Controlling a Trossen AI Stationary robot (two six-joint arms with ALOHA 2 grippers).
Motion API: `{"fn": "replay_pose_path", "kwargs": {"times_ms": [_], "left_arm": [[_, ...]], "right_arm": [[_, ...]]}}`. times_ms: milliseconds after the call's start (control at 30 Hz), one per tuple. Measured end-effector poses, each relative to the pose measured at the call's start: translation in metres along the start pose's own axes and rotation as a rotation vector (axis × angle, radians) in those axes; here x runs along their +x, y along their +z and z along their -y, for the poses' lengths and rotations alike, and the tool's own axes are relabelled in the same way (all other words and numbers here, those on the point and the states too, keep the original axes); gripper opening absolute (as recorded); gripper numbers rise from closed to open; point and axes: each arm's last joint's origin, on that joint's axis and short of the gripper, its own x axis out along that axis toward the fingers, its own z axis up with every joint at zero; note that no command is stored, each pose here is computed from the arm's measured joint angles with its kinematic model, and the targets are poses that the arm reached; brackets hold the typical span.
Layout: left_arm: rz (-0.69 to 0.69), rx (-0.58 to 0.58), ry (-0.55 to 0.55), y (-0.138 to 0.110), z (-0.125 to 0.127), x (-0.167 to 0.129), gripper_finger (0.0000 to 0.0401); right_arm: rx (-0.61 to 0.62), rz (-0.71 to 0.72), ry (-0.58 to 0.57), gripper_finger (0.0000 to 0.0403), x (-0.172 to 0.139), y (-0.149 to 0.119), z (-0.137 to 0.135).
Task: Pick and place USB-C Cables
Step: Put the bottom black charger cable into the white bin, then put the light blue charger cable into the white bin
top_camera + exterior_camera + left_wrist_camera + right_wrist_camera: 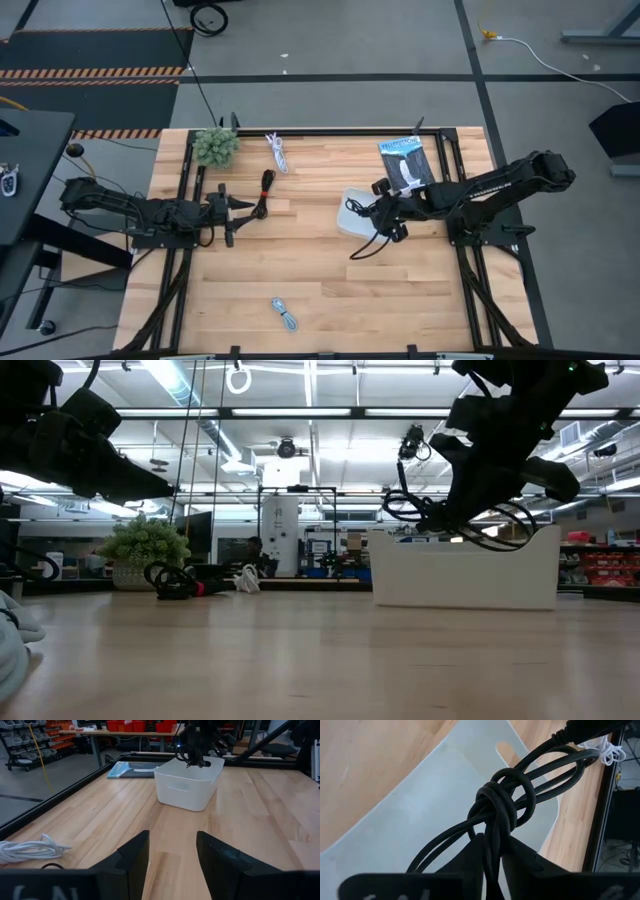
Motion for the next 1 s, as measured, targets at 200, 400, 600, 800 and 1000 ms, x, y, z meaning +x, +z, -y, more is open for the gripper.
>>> {"fn": "replay_pose_path", "kwargs": {"times_ms": [200, 400, 600, 800, 1000], "left_arm": [[0.000, 0.000, 0.000, 0.000, 0.000, 0.000, 0.0172], [0.000, 0.000, 0.000, 0.000, 0.000, 0.000, 0.0172], [0.001, -0.001, 0.000, 0.000, 0.000, 0.000, 0.0172], [0.004, -0.002, 0.000, 0.000, 0.000, 0.000, 0.0172], [0.003, -0.002, 0.000, 0.000, 0.000, 0.000, 0.0172]], "right_arm": [[0.037, 0.000, -0.023, 0.0131, -0.001, 0.002, -0.001], [0.048, 0.039, -0.171, 0.0157, -0.012, 0.018, 0.002], [0.360, 0.366, -0.274, 0.0156, -0.023, 0.051, 0.018], [0.692, 0.658, -0.220, 0.0156, -0.015, 0.077, 0.024], [0.736, 0.953, -0.170, 0.0155, 0.006, 0.102, 0.022]]}}
